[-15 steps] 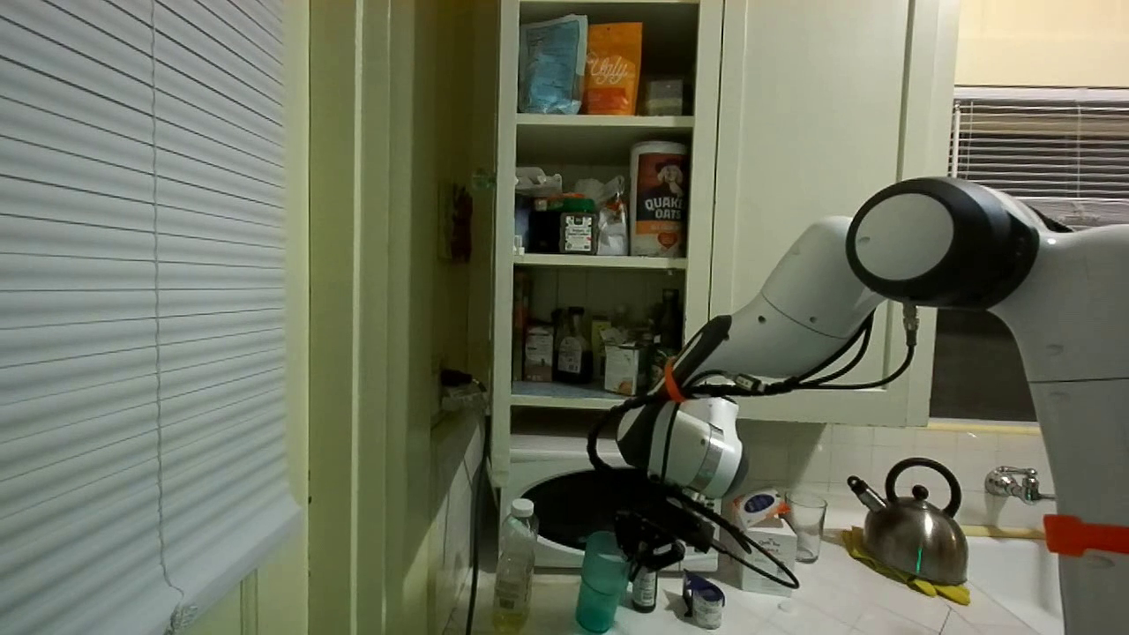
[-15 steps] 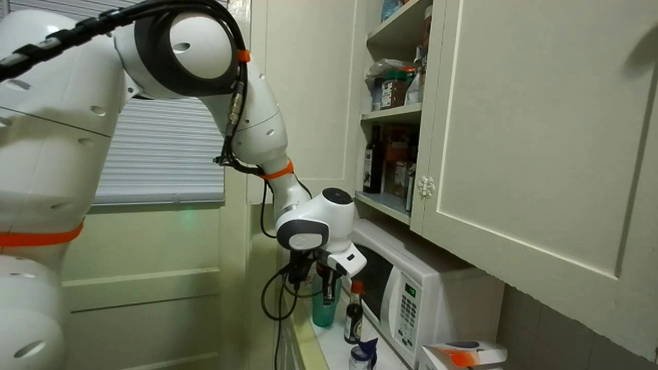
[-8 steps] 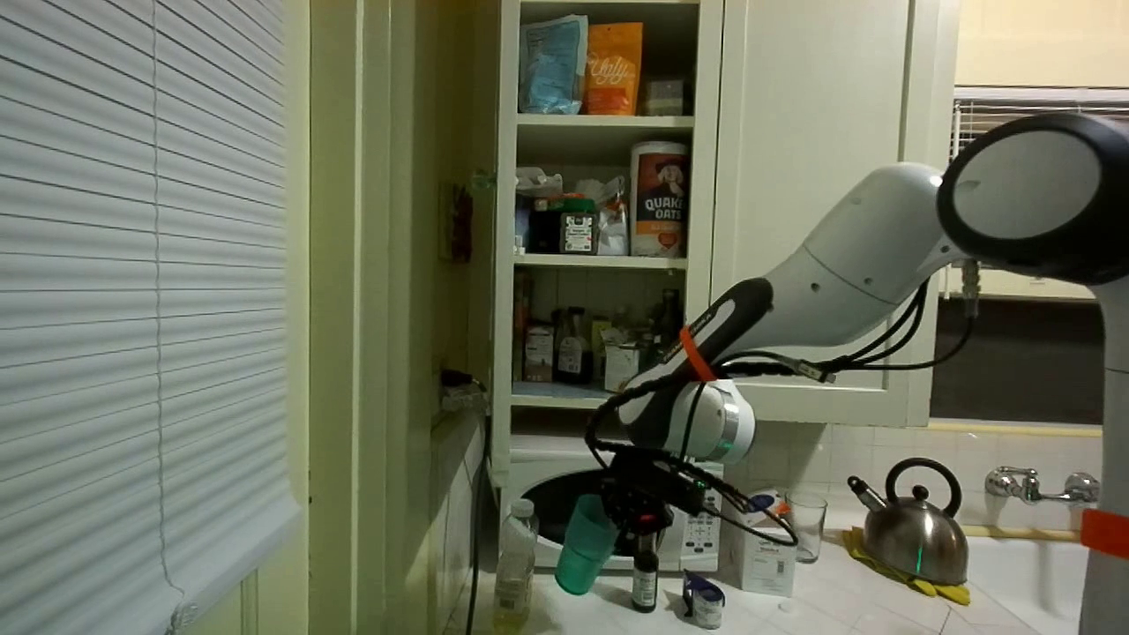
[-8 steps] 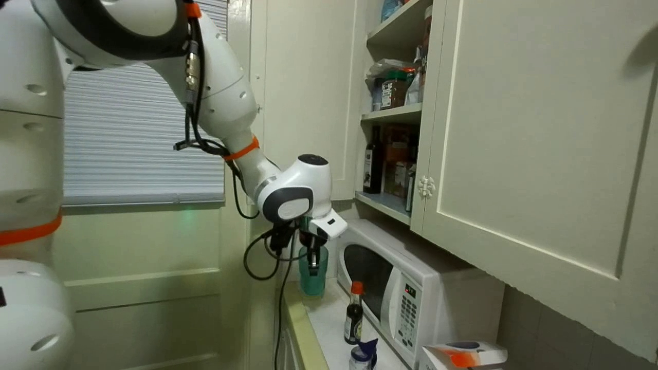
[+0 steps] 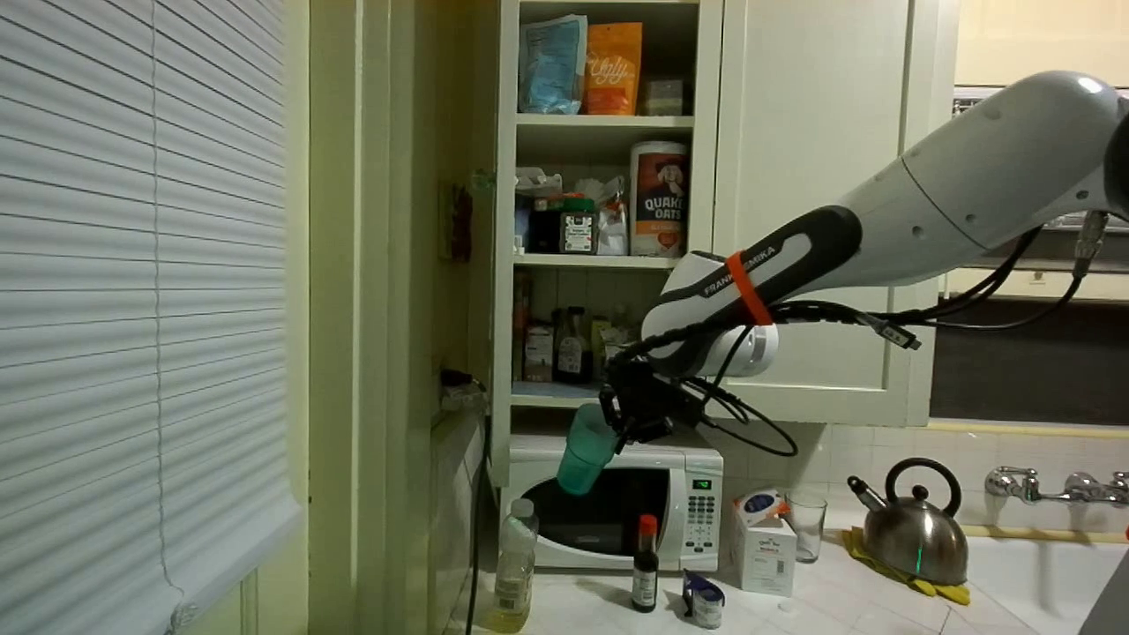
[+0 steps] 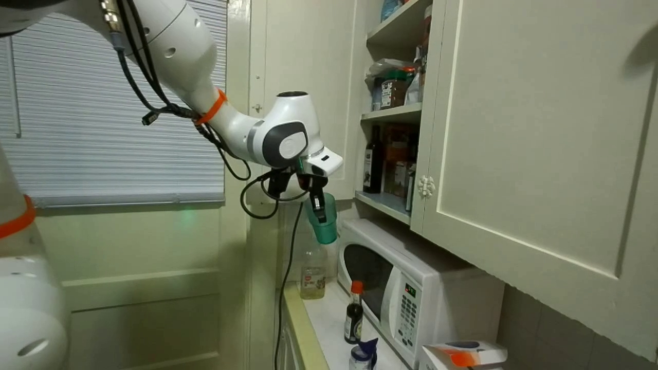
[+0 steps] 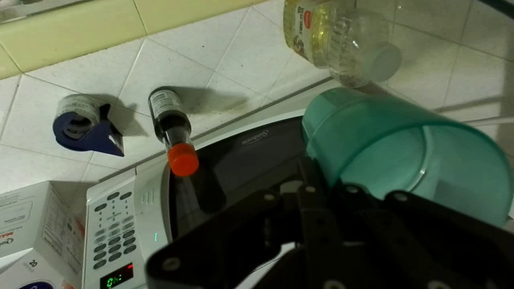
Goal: Put the cup on the last shelf of the open cabinet
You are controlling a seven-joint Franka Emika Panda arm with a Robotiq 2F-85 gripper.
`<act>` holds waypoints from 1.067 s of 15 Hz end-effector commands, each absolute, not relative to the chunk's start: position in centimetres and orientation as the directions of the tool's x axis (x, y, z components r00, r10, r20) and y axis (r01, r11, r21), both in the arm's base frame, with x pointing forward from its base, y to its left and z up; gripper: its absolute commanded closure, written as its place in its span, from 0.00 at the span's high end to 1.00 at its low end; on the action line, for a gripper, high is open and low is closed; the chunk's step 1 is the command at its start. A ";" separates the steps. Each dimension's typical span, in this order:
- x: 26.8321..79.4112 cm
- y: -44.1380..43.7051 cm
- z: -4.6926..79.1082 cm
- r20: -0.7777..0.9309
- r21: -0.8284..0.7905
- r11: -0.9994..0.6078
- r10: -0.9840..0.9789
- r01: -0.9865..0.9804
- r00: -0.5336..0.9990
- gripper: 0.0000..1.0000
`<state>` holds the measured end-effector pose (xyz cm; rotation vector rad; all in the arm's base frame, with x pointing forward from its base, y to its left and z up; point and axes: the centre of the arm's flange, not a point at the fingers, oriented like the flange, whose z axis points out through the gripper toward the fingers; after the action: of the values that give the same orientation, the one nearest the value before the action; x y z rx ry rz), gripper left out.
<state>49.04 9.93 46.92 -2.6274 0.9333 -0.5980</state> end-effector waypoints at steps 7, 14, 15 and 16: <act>56.2 9.8 50.0 0.382 -0.487 -0.675 -0.736 -0.555 0.559 0.01; 61.0 12.0 59.6 0.445 -0.604 -0.580 -0.815 -0.547 0.371 0.01; 61.8 11.1 60.7 0.451 -0.618 -0.553 -0.832 -0.560 0.324 0.01; 62.6 10.1 61.5 0.451 -0.633 -0.525 -0.847 -0.569 0.280 0.01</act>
<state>59.27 10.89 59.13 -2.2900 1.1414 -1.0342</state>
